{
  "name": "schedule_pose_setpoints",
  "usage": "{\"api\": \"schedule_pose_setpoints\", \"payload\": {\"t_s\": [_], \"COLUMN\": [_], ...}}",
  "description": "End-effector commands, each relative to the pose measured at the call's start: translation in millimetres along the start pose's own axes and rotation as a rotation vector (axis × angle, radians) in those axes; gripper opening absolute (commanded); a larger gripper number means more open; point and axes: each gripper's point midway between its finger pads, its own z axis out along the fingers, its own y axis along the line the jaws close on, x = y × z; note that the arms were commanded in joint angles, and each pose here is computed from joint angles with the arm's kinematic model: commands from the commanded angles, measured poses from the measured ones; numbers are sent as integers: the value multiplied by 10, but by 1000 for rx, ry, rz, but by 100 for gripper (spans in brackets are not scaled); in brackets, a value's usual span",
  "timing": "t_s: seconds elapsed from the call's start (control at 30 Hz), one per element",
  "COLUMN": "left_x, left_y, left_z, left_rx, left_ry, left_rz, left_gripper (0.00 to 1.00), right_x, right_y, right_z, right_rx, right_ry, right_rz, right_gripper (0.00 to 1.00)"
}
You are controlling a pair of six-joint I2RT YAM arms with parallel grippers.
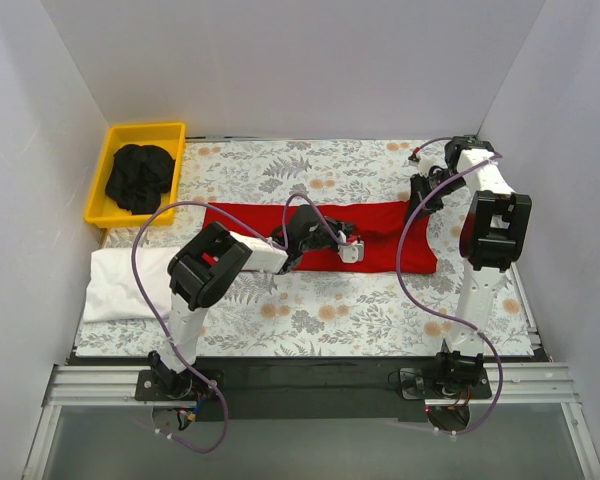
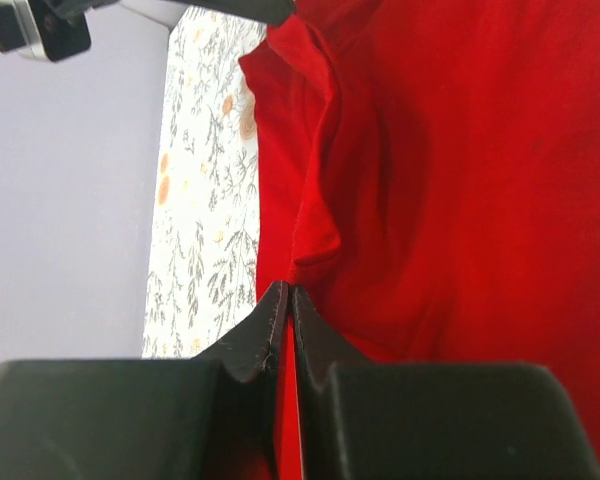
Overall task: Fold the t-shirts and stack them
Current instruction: Fold the tshirt
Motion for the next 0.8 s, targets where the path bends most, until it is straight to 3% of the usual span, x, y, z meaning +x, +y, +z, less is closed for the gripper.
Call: {"api": "schedule_pose_setpoints", "payload": {"t_s": [0.0,0.33,0.77], "left_x": [-16,45,185], "left_y": [247,131,-44], "left_z": [8,-42,-166], "left_rx": [-56,-31,26], "left_ry": [-11,-14,5], "left_rz": [52,43,61], "left_gripper": [0,0,0], "right_x": [-150,-168,258], "right_y": [68,120,64], "right_z": [-48,-50,49], "right_rx": [-41,-67,-55], "right_ry": [-49,-67,6], "right_rz": [-2,13,41], "right_gripper": [1,1,1]}}
